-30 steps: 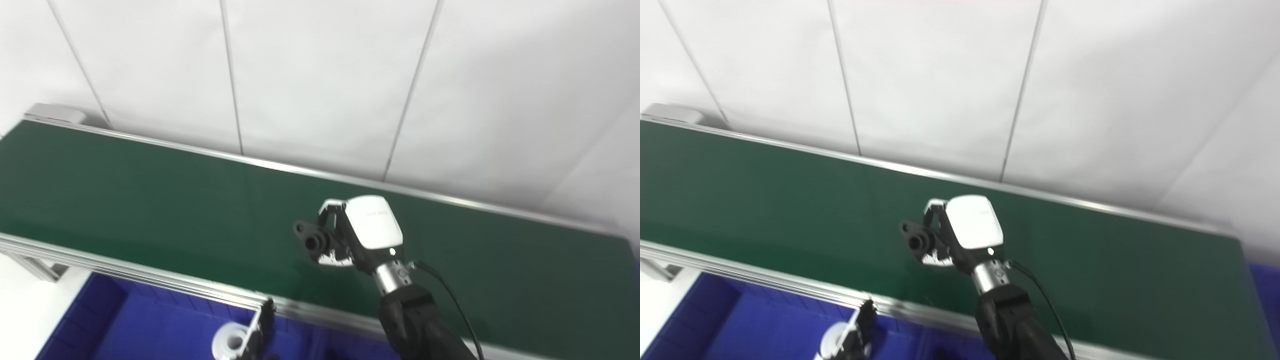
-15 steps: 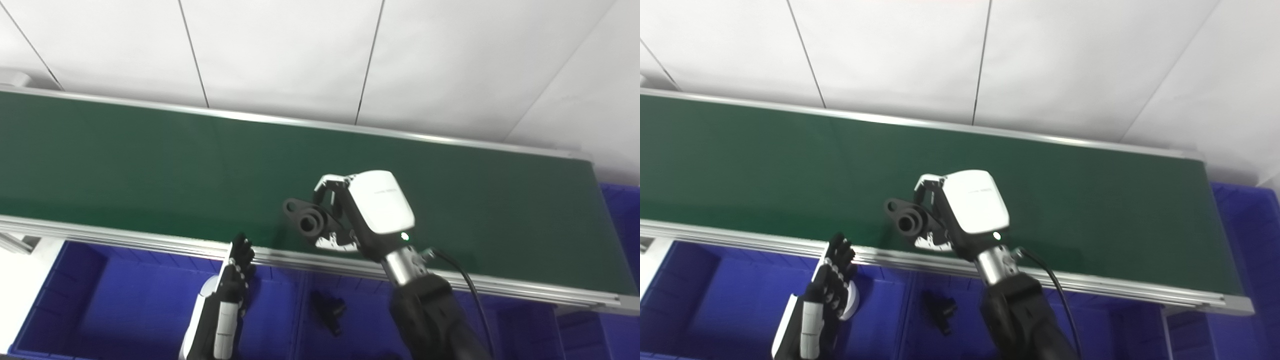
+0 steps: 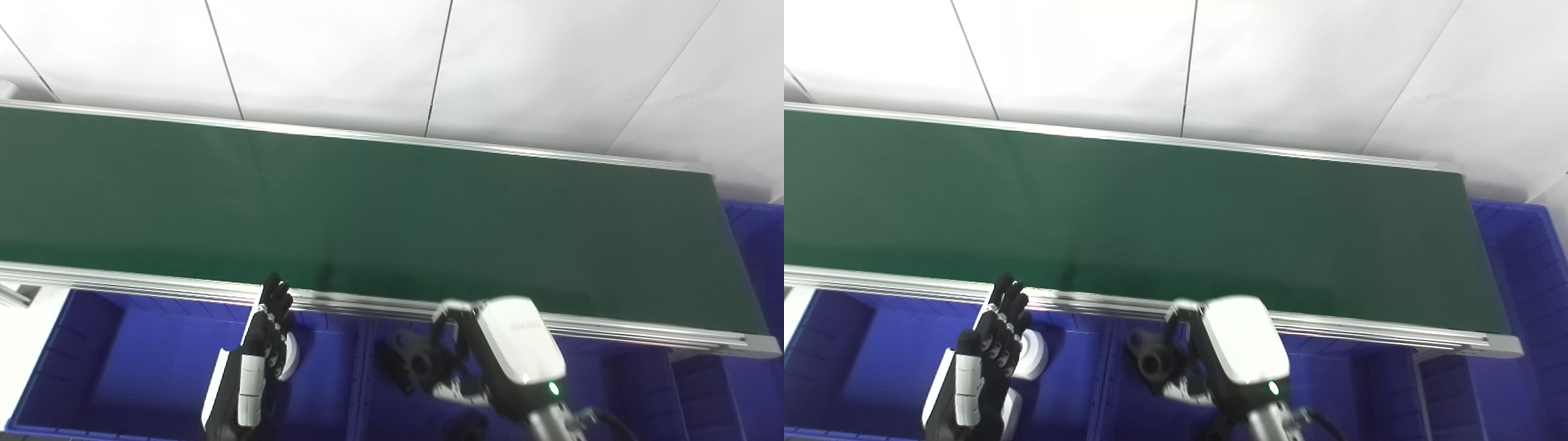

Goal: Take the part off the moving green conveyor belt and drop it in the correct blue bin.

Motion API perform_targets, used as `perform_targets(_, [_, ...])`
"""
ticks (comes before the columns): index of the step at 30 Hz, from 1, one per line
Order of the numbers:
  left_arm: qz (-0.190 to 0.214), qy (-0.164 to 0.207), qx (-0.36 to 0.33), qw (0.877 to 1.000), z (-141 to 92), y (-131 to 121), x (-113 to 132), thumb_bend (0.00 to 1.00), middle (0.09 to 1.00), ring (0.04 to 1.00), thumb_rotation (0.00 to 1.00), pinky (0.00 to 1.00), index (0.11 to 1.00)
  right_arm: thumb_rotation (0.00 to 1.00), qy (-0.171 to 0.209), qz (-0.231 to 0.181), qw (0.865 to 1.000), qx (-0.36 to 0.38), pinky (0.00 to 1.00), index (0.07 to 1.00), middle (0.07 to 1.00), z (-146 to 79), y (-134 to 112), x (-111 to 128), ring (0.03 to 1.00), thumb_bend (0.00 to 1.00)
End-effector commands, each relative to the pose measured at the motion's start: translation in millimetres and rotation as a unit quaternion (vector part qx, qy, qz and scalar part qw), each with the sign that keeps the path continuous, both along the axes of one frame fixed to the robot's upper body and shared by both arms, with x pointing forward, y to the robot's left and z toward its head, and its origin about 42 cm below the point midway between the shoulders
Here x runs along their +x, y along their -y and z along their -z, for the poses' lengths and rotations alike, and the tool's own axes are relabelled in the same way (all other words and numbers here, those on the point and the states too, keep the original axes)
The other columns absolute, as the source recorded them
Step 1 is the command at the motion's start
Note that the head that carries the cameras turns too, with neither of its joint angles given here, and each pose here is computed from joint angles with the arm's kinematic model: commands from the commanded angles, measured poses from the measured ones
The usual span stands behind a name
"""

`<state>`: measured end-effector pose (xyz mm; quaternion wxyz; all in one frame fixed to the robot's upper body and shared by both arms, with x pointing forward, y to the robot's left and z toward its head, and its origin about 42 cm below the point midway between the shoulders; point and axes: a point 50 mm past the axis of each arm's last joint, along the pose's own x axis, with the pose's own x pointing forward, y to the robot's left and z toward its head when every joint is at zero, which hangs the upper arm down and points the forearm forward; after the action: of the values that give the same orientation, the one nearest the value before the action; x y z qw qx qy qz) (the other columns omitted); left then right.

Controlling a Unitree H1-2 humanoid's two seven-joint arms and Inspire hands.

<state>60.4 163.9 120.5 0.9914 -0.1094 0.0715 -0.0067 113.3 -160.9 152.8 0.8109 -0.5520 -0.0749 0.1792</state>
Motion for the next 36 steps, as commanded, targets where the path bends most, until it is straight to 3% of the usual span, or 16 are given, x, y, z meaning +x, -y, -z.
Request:
perform_targets(1, [0.008,0.017,-0.003,1.000,-7.3,-2.1,0.4,0.70,1.000,1.000,0.98,1.00,1.000,0.14,0.035,-0.017,0.999,0.005,0.12,0.485,0.271,-10.3,1.6,-5.4,0.174,0.51])
perform_targets(8, [0.016,0.016,-0.008,1.000,-9.9,-3.0,2.0,0.70,1.000,1.000,0.96,1.00,1.000,0.14,0.002,-0.003,0.999,-0.034,0.13,0.486,0.292,19.0,20.0,-11.2,0.194,0.51])
perform_targets(14, [0.019,0.016,-0.005,1.000,-9.9,-3.4,1.8,0.69,1.000,1.000,0.97,1.00,1.000,0.14,-0.071,0.025,0.993,-0.085,0.16,0.488,0.337,49.3,29.7,-5.6,0.225,0.51])
perform_targets(19, [0.016,0.016,-0.005,1.000,-11.1,-4.0,1.0,0.69,1.000,1.000,0.97,1.00,1.000,0.16,-0.121,0.037,0.981,-0.150,0.22,0.488,0.423,58.2,26.7,0.4,0.317,0.52])
perform_targets(20, [0.016,0.017,-0.003,1.000,-11.4,-4.7,0.9,0.70,1.000,1.000,0.98,1.00,1.000,0.26,-0.133,0.043,0.977,-0.162,0.28,0.571,0.494,58.9,25.9,0.3,0.381,0.72])
perform_targets(24, [0.015,0.015,-0.004,1.000,-13.0,-6.2,1.0,0.71,1.000,1.000,0.97,1.00,1.000,0.51,-0.160,0.056,0.966,-0.194,0.44,0.721,0.645,58.9,23.3,0.4,0.530,0.96])
perform_targets(29, [0.018,0.016,-0.002,1.000,-13.4,-8.3,1.8,0.70,1.000,1.000,0.98,1.00,1.000,0.57,-0.169,0.059,0.963,-0.200,0.53,0.771,0.737,57.3,20.4,0.5,0.627,1.00])
perform_targets(34, [0.019,0.015,-0.001,1.000,-13.0,-10.2,2.7,0.70,1.000,1.000,0.97,1.00,1.000,0.61,-0.169,0.055,0.964,-0.197,0.72,0.823,0.827,55.2,17.3,1.9,0.747,1.00])
perform_targets(36, [0.020,0.016,0.000,1.000,-12.1,-10.9,3.2,0.70,1.000,1.000,0.97,1.00,1.000,0.63,-0.173,0.055,0.964,-0.194,0.74,0.830,0.838,54.4,16.3,2.7,0.763,1.00])
